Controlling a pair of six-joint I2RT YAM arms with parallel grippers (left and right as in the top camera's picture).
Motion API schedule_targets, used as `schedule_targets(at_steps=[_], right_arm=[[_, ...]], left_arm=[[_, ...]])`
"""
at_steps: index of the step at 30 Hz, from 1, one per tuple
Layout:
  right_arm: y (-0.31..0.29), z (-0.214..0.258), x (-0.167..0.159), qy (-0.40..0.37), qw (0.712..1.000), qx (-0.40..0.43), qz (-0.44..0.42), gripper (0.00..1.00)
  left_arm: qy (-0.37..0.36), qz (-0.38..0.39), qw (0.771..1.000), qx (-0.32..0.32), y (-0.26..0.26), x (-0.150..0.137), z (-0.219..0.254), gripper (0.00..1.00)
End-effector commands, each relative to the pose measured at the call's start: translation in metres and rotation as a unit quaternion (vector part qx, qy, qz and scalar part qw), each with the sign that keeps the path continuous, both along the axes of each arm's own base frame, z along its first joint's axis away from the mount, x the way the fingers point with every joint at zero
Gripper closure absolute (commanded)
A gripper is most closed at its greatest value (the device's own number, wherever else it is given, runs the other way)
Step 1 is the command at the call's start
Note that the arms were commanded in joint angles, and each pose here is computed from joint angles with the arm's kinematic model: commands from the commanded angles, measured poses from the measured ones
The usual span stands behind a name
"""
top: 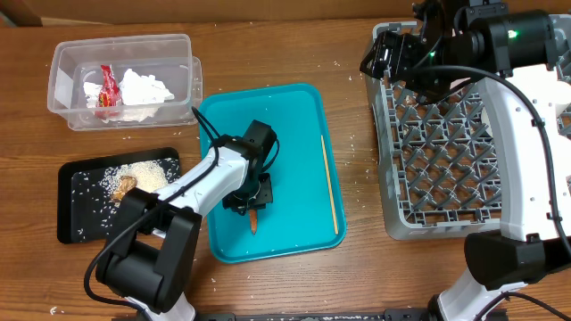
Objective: Sort waste into correct bins and load items into the dishwasher
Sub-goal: 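Lift the carrot off the teal tray with the left gripper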
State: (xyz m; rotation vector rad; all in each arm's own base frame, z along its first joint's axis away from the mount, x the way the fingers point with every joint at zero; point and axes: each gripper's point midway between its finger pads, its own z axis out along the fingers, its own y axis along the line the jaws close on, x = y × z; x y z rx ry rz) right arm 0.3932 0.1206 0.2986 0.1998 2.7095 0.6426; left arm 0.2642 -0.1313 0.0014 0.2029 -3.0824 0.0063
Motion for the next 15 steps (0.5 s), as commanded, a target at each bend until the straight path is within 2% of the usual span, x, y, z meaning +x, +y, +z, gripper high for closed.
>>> schedule_targets(at_steps=[1,5,9,13,15], right_arm=[[0.002,-0.001,0.000,0.001,1.000,0.002,0.003,0.00],[0.002,-0.001,0.000,0.001,1.000,0.002,0.003,0.00],[0.002,-0.001,0.000,0.002,1.000,0.002,0.003,0.00],[0.002,-0.001,0.000,0.001,1.000,0.002,0.003,0.00],[0.002,-0.001,0.000,0.002,1.000,0.002,0.003,0.00]], left_arm=[[0.008,0.001,1.000,0.015,0.002,-0.005,-0.004,0.78],[0.009,0.007,1.000,0.018,0.002,0.005,0.015,0.78],[0.001,0.019,0.999,0.050,0.017,0.018,0.038,0.78],[-0.026,0.052,0.993,0.102,0.054,0.042,0.067,0.77],[-0.032,0.076,0.991,0.108,0.071,0.052,0.075,0.77]])
